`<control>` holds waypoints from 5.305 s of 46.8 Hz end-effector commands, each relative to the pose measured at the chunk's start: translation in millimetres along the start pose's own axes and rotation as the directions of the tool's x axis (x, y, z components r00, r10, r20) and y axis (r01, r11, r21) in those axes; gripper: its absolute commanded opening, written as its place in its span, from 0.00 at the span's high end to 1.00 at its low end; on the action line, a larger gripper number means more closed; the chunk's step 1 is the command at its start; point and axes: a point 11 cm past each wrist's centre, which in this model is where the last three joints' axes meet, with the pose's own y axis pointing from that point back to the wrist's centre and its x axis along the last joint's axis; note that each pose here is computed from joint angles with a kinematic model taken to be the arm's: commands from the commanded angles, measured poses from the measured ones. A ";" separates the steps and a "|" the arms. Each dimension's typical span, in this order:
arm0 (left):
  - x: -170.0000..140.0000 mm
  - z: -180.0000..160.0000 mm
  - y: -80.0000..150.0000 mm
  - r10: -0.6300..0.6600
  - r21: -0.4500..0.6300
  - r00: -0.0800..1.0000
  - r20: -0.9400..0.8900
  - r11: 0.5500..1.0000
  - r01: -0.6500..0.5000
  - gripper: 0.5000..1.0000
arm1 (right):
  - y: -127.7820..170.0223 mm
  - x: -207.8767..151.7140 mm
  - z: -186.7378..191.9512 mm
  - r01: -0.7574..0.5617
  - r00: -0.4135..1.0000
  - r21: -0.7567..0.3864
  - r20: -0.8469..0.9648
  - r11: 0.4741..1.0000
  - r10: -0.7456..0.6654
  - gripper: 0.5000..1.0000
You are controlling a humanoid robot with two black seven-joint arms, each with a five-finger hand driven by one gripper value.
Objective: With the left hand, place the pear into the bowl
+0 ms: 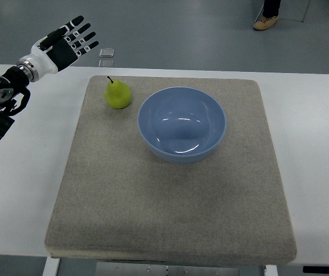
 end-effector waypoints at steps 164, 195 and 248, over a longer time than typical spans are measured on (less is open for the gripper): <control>-56.1 -67.0 -23.1 -0.426 0.337 -0.400 0.811 0.900 -0.276 0.10 | 0.0 0.0 0.0 0.000 1.000 0.000 -0.001 1.000 0.000 0.15; -55.5 -59.1 -21.9 -0.420 0.326 -0.406 0.812 0.903 -0.281 1.00 | 0.0 0.0 0.0 0.000 1.000 0.000 0.001 1.000 0.000 0.15; -208.9 -29.1 20.6 -0.471 0.562 -0.508 0.721 0.826 0.032 1.00 | 0.0 0.0 0.0 0.000 1.000 0.000 0.001 1.000 0.000 0.15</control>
